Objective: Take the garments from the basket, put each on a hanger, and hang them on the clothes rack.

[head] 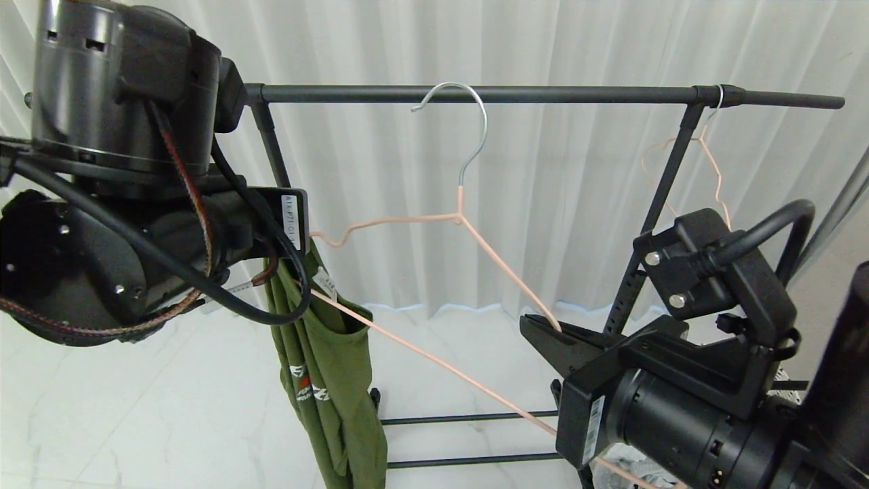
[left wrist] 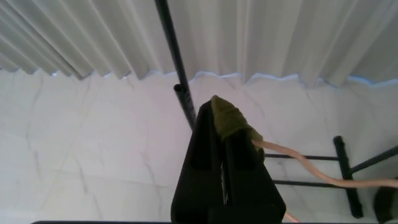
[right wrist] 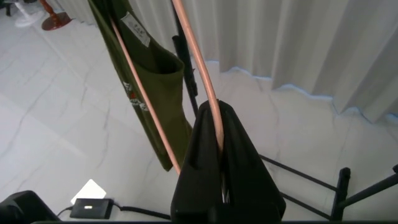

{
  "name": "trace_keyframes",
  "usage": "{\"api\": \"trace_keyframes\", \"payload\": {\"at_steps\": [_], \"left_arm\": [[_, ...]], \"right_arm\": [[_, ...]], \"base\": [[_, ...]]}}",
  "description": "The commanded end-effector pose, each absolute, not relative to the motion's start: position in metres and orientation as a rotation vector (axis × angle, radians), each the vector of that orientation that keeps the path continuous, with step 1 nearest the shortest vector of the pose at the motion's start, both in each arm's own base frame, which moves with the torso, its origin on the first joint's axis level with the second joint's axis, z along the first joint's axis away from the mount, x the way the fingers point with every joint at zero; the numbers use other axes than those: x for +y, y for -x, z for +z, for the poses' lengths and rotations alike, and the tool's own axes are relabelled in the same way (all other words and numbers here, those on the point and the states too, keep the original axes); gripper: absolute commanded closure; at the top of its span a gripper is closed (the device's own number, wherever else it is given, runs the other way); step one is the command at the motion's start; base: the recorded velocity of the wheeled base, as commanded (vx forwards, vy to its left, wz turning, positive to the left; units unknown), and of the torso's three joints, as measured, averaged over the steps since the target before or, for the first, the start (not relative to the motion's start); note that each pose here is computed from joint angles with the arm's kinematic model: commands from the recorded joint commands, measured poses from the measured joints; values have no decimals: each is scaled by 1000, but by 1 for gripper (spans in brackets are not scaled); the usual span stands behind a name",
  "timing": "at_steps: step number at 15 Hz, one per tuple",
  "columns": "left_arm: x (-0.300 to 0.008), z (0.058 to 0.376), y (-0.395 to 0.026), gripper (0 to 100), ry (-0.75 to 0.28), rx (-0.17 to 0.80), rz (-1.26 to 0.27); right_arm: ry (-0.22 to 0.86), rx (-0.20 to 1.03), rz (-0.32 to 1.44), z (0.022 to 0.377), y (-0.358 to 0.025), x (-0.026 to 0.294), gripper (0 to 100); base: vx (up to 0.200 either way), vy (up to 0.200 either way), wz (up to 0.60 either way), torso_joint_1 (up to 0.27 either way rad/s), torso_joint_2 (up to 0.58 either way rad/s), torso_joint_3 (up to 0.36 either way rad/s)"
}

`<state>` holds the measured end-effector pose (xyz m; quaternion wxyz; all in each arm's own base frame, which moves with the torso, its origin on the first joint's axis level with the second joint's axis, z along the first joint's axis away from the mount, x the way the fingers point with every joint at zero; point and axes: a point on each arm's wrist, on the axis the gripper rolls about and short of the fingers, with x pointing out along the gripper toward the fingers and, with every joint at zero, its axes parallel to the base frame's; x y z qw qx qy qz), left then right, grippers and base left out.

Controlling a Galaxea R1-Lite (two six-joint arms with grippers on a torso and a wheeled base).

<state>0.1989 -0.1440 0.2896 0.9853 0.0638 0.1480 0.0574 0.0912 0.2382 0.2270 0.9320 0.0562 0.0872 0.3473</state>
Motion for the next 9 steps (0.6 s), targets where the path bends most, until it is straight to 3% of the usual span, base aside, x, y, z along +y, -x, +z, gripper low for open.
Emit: {"api": "trace_keyframes", "payload": {"at_steps": [1, 9], "left_arm": [[-151, 293, -188, 100, -107, 283, 67], [-177, 303, -164, 100, -37, 253, -72]], "right_arm": [[-103, 185, 712, 221, -94, 246, 100], [-116, 176, 723, 208, -102, 274, 100]], "base": [[0, 0, 0, 0, 0, 0], [0, 0, 0, 0, 0, 0]]}}
